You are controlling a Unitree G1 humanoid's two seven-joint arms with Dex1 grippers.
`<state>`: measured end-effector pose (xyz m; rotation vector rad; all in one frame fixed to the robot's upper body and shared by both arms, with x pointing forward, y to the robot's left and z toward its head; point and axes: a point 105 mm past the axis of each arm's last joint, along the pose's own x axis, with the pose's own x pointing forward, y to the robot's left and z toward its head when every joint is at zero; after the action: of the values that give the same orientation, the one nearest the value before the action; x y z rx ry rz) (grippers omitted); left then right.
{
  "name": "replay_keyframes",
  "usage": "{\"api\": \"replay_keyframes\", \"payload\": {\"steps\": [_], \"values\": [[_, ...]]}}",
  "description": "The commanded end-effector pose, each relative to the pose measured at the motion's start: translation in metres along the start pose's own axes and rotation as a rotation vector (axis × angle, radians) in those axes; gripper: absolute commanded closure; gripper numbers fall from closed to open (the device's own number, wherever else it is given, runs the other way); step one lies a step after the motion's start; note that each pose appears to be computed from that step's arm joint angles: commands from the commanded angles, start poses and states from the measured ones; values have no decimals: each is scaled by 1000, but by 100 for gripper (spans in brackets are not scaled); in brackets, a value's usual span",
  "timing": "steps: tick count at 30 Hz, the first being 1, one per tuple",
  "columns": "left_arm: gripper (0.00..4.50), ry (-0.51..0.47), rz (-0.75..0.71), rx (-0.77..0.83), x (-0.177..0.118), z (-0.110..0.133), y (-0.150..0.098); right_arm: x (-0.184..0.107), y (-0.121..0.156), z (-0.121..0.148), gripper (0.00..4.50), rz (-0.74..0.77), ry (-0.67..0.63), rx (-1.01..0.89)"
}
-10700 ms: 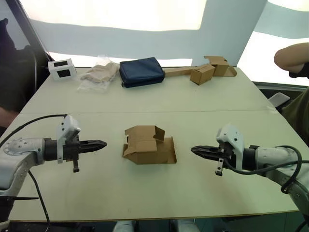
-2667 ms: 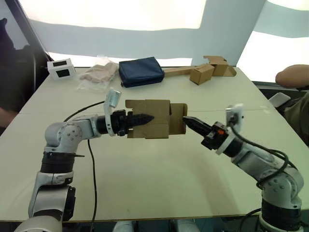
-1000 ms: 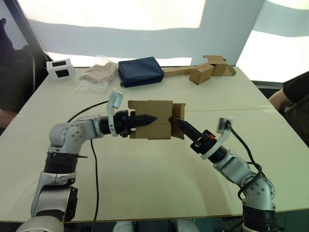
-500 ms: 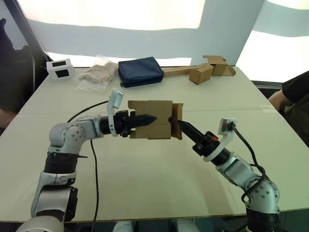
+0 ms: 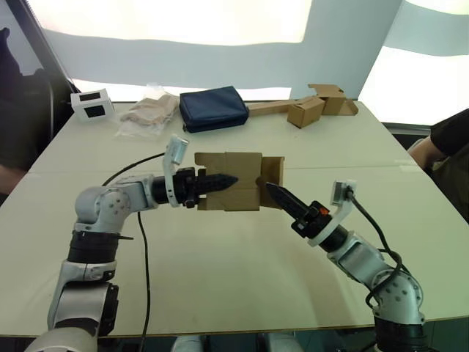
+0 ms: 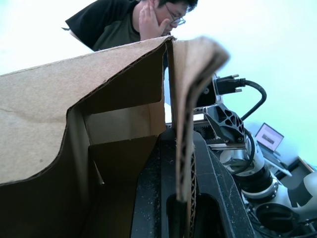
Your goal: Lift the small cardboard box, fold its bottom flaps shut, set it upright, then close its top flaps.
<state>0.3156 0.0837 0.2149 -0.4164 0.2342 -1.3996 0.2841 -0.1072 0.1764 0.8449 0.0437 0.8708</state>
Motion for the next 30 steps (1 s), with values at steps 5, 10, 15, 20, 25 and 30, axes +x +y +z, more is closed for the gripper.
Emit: {"api": "replay_keyframes", "payload": {"steps": [5,10,15,20,25,30], "values": [[450,-22,-34,43,1,9,-9,-1,14,12,124,56,-39,-29],[450,-21,-35,43,1,9,-9,0,15,12,124,65,-39,-28],[450,-21,-35,46,1,9,-9,0,15,12,264,63,-39,-27],[450,-20,-36,46,1,9,-9,0,14,12,264,58,-38,-31],[450,-23,-34,45,1,9,-9,2,10,13,264,34,-45,-46],[450,-24,-35,43,0,9,-10,2,7,18,291,20,-80,-47]]}}
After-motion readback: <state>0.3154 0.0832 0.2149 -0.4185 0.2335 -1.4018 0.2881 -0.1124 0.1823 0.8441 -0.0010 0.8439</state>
